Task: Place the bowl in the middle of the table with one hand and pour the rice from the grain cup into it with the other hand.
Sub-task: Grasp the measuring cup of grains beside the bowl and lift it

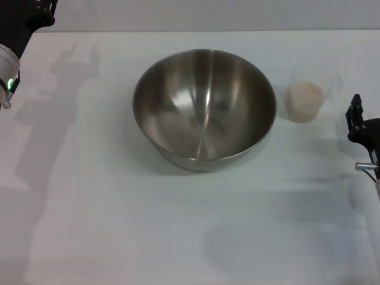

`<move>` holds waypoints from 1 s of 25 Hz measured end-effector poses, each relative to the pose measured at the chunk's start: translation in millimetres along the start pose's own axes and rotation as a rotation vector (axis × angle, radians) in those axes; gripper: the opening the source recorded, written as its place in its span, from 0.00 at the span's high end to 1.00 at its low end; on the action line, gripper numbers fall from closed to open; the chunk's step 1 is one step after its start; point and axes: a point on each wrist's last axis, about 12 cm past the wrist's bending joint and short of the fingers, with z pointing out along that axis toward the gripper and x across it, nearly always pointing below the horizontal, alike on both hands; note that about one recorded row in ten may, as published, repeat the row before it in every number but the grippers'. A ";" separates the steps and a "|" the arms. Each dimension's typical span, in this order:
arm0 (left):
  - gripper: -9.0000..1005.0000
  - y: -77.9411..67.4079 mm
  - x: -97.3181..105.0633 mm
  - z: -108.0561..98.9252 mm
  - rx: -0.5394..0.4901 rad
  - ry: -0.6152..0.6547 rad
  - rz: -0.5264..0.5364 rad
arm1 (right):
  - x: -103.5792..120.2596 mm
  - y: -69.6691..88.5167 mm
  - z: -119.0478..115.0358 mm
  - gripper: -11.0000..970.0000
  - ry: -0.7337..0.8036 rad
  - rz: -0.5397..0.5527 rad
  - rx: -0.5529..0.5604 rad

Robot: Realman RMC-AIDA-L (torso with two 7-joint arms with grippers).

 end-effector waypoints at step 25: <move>0.55 2.3 -1.3 1.1 -0.005 0.000 0.002 | 1.2 0.8 15.6 0.45 0.034 -0.039 -0.054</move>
